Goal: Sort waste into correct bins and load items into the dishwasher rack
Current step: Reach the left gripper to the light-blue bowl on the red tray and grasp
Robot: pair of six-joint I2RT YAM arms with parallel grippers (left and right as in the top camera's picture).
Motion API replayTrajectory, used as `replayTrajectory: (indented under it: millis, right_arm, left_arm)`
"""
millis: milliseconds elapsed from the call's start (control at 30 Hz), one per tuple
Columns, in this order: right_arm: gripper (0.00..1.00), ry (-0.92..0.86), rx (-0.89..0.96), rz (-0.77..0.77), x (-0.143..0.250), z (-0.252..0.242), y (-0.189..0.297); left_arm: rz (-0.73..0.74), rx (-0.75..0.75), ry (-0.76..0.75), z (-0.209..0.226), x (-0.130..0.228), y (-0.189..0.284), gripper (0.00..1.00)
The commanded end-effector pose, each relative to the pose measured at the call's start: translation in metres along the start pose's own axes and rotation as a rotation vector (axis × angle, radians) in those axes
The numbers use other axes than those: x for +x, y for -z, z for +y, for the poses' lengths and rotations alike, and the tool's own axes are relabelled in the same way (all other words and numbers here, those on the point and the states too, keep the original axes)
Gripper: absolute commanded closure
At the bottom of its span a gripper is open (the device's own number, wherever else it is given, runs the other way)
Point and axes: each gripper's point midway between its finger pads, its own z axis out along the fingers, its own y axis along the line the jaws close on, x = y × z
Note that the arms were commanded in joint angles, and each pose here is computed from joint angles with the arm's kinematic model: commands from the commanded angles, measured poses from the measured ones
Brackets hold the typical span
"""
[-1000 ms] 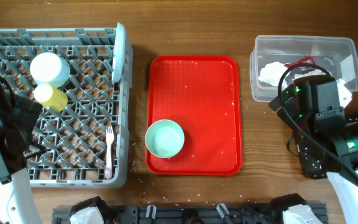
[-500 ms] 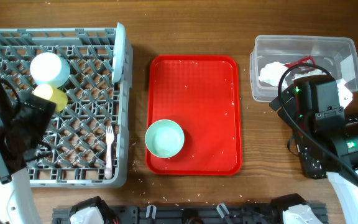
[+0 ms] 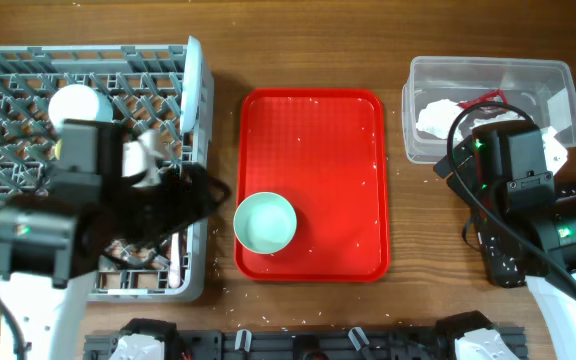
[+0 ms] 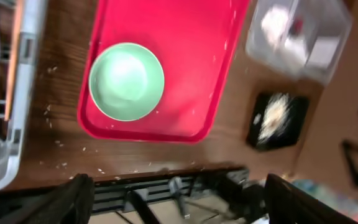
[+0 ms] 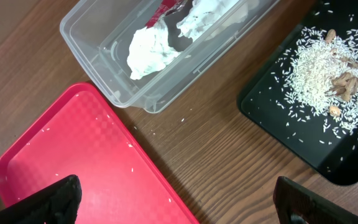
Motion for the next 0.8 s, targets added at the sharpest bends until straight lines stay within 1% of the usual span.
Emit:
replayTrajectory:
  millis: [0, 100, 200, 267, 300, 333, 400, 533, 633, 767]
  right_arm:
    - [0.0, -0.009, 0.016, -0.02, -0.005, -0.002, 0.0]
    - [0.0, -0.009, 0.016, -0.02, -0.005, -0.002, 0.0]
    - [0.0, -0.008, 0.016, -0.02, -0.005, -0.002, 0.0]
    - [0.0, -0.008, 0.016, -0.02, -0.005, -0.002, 0.0]
    - [0.0, -0.008, 0.016, -0.02, -0.005, -0.002, 0.0]
    - [0.0, -0.008, 0.016, -0.02, -0.005, -0.002, 0.0]
    - [0.0, -0.008, 0.016, -0.02, -0.005, -0.002, 0.0]
    - [0.0, -0.008, 0.016, -0.02, -0.005, -0.002, 0.0]
    - [0.0, -0.008, 0.016, -0.02, -0.005, -0.002, 0.0]
    - [0.0, -0.008, 0.016, -0.02, -0.005, -0.002, 0.0]
  left_arm:
    - [0.069, -0.069, -0.097, -0.009, 0.014, -0.031, 0.14]
    - [0.105, -0.137, -0.134, -0.017, 0.023, -0.058, 0.2]
    - [0.094, -0.249, -0.16, -0.019, 0.024, -0.088, 0.2]
    - [0.093, -0.335, -0.218, -0.021, 0.028, -0.117, 0.21]
    - [0.096, -0.368, -0.232, -0.021, 0.03, -0.128, 0.21]
    - [0.101, -0.404, -0.247, -0.02, 0.033, -0.142, 0.25]
    - [0.121, -0.459, -0.27, -0.017, 0.039, -0.167, 0.26]
    - [0.158, -0.568, -0.32, -0.004, 0.047, -0.212, 0.3]
    - [0.19, -0.623, -0.325, 0.007, 0.051, -0.231, 0.33]
    - [0.168, -0.675, -0.338, 0.017, 0.044, -0.247, 0.35]
